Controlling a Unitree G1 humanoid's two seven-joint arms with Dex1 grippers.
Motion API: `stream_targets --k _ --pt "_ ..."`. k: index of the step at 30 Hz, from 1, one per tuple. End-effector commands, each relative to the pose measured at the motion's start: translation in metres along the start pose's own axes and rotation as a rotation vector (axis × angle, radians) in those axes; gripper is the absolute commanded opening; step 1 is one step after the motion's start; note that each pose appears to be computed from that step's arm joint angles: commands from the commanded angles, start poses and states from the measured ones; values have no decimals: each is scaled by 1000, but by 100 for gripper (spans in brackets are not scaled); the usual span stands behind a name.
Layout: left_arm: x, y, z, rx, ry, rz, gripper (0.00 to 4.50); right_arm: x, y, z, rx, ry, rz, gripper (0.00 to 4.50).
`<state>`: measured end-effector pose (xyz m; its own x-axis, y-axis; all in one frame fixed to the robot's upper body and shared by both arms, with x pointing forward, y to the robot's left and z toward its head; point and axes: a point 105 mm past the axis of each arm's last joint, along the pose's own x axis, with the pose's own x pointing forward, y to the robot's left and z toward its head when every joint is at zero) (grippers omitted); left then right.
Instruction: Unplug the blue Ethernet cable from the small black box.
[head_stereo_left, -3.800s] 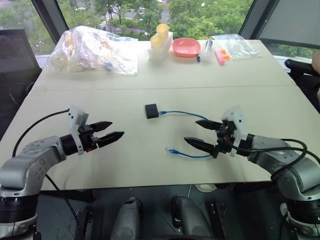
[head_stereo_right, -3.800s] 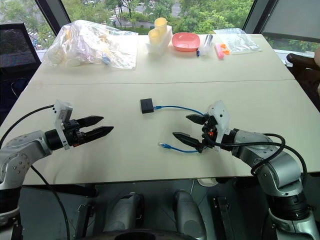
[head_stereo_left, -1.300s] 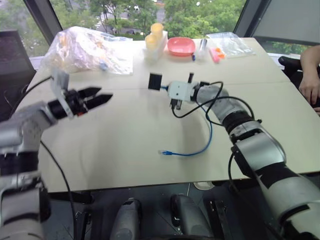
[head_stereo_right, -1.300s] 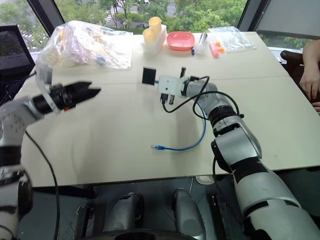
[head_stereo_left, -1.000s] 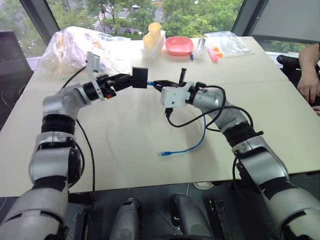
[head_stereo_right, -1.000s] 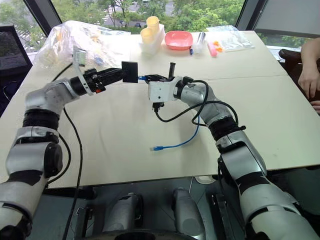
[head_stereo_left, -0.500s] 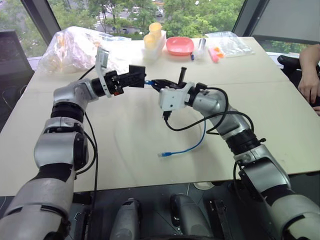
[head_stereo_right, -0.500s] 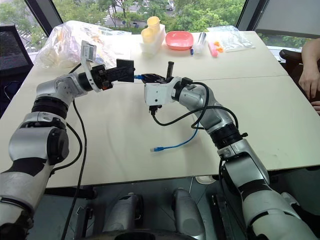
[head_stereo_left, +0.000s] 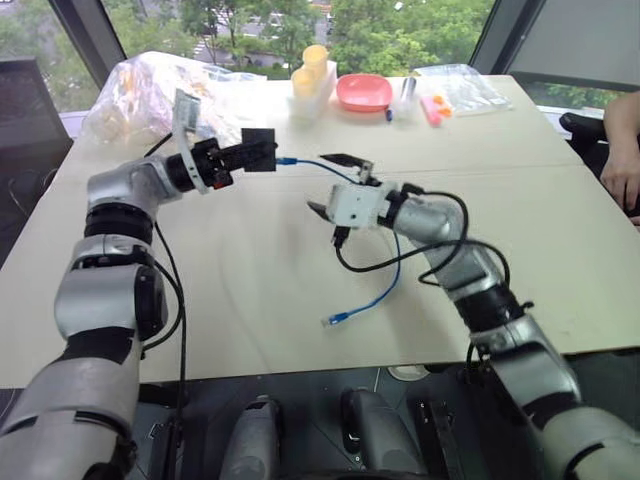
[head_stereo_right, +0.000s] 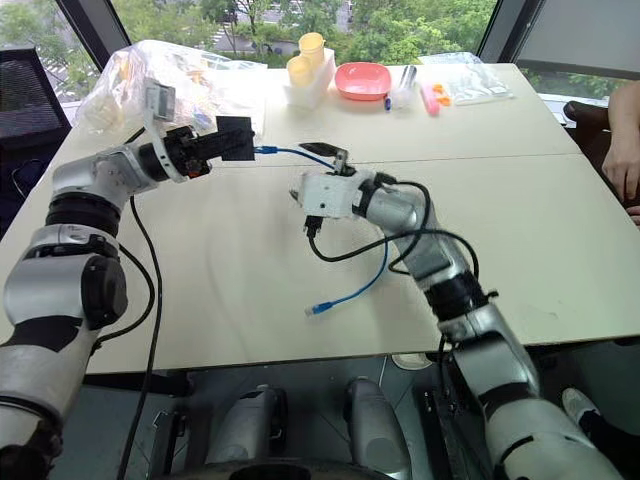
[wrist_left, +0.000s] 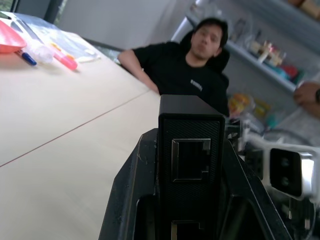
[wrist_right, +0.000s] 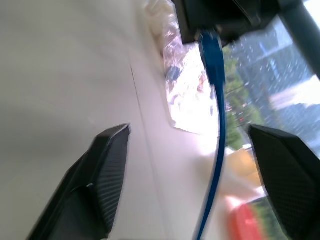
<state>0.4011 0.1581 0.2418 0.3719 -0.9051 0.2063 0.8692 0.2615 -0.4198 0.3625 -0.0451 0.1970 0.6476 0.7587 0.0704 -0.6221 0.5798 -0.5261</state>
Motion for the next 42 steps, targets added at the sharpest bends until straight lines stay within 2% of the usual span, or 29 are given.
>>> stream_targets --k 1,4,6,9,22,40,42 --pt "0 -14 19 -53 -119 -90 55 -14 9 53 595 -256 45 418" --pt "0 -20 20 -121 -170 -140 55 -18 12 71 977 -401 55 418" --pt "3 -23 16 -148 -179 -171 55 -14 11 71 1095 -418 28 418" --pt "8 -29 13 -179 -194 -208 55 -9 11 71 1173 -422 1 418" --pt "24 -52 -2 -226 -189 -297 55 9 16 64 1256 -403 -6 418" --pt "24 -52 -13 -236 -166 -288 55 11 17 67 1238 -414 13 418" --pt "24 -52 -14 -235 -164 -288 55 11 17 68 1241 -416 15 369"
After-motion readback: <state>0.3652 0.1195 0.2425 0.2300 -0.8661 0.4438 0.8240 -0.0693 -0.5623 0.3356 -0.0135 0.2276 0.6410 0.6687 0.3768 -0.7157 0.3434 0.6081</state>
